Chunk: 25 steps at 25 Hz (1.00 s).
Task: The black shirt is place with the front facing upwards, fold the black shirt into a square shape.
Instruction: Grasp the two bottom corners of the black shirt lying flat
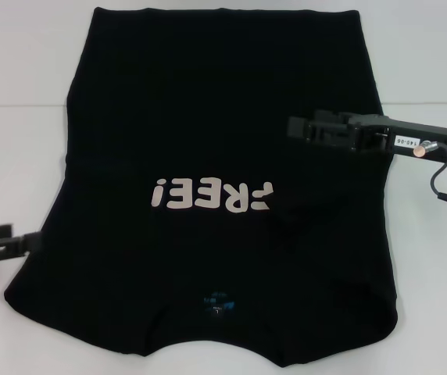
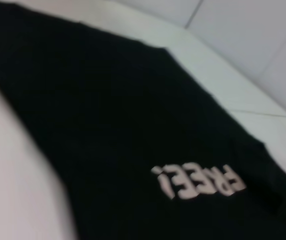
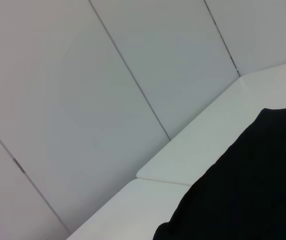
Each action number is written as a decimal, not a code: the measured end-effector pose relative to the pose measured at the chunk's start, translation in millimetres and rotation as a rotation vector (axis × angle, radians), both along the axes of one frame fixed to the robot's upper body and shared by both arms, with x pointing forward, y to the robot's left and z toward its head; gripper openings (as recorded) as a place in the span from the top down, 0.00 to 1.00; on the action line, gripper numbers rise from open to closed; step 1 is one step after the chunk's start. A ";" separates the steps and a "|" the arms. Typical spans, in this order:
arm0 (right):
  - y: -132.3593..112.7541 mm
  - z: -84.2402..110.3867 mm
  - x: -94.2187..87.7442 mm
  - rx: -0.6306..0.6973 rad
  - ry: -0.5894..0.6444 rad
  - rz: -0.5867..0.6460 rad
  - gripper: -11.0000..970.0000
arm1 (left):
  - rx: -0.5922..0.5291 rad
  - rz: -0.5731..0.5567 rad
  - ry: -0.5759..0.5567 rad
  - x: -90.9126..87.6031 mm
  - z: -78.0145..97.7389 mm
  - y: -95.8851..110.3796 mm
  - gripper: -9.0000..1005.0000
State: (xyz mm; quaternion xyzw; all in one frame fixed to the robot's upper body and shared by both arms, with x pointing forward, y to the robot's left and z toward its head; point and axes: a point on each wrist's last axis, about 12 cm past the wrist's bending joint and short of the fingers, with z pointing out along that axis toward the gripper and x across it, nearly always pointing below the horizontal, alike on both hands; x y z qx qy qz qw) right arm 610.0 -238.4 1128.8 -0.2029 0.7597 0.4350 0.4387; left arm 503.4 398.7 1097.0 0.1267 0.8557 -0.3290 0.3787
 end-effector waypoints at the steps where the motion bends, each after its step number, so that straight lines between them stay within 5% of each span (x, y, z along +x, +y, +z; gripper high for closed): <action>1: 0.2 0.7 0.8 -0.001 -0.002 0.000 0.03 | 0.005 0.015 0.023 -2.2 -1.4 3.3 0.13; 9: -0.7 7.1 5.9 -0.010 -0.018 0.004 0.03 | 0.050 0.107 0.162 -8.1 -11.1 17.3 0.13; 25: -4.5 13.5 8.9 -0.007 -0.012 0.003 0.03 | 0.102 0.060 0.279 3.9 -25.1 2.0 0.13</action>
